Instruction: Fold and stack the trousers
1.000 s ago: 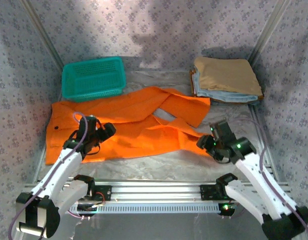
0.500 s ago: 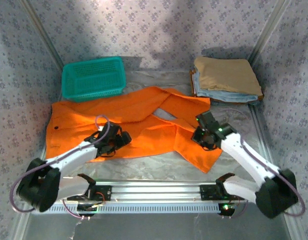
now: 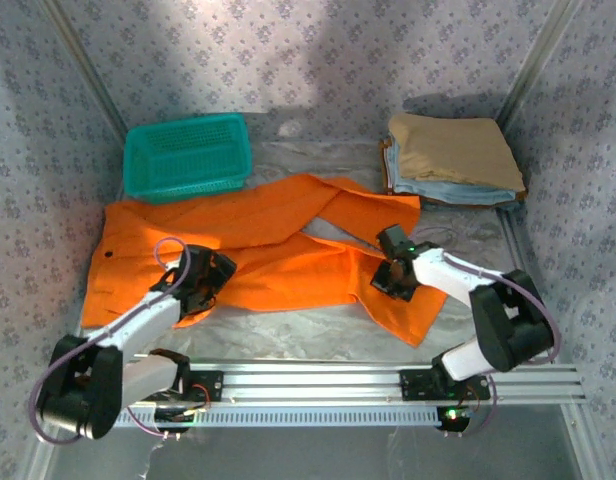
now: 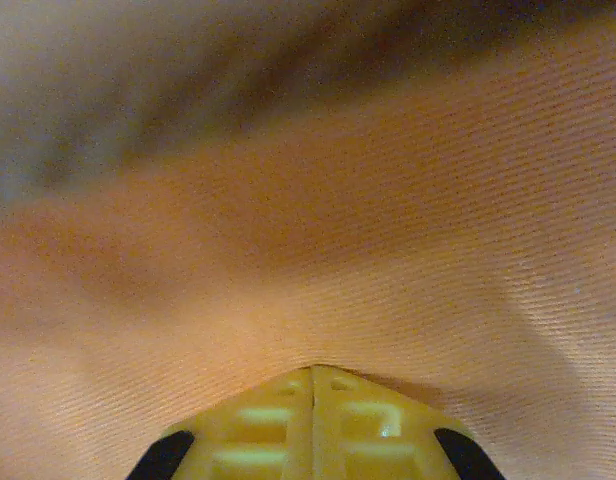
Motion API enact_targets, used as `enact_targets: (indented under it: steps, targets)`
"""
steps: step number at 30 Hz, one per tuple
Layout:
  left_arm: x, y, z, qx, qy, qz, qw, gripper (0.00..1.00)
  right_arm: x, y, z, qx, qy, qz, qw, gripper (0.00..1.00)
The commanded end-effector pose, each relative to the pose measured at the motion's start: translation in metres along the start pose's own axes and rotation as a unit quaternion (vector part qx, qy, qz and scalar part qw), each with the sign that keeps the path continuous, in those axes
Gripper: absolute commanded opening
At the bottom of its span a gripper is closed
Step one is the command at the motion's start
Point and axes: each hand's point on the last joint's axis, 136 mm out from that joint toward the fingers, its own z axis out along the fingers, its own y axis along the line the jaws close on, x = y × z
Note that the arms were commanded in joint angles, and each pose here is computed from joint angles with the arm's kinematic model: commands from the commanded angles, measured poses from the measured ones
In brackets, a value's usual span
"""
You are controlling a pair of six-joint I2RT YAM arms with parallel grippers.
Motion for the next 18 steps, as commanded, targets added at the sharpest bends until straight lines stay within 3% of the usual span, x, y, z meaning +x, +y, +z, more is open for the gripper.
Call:
enact_targets:
  steps: [1,3,6,10,13,18]
  targets:
    - [0.034,0.054,-0.007,-0.078,0.076,0.004,0.994,0.9,0.025,-0.043,0.002,0.024,0.07,0.043,0.996,0.0]
    - [0.043,0.059,-0.011,-0.079,0.099,0.008,0.992,0.88,0.029,-0.043,-0.004,-0.013,0.102,0.078,0.992,0.0]
    - [0.052,0.069,-0.019,-0.087,0.119,0.013,0.989,0.87,0.021,-0.057,-0.024,-0.001,0.098,0.093,0.991,0.0]
    - [0.039,0.069,-0.032,-0.073,0.107,0.006,0.992,0.87,-0.002,-0.083,-0.037,0.003,0.086,0.137,0.987,0.0]
    - [0.024,0.049,-0.041,-0.025,0.104,0.005,0.994,0.82,-0.029,-0.098,-0.047,-0.006,0.051,0.158,0.986,0.0]
    - [0.006,-0.014,-0.055,0.015,0.1,0.102,0.99,0.78,-0.043,-0.035,-0.063,-0.03,0.0,0.074,0.997,0.0]
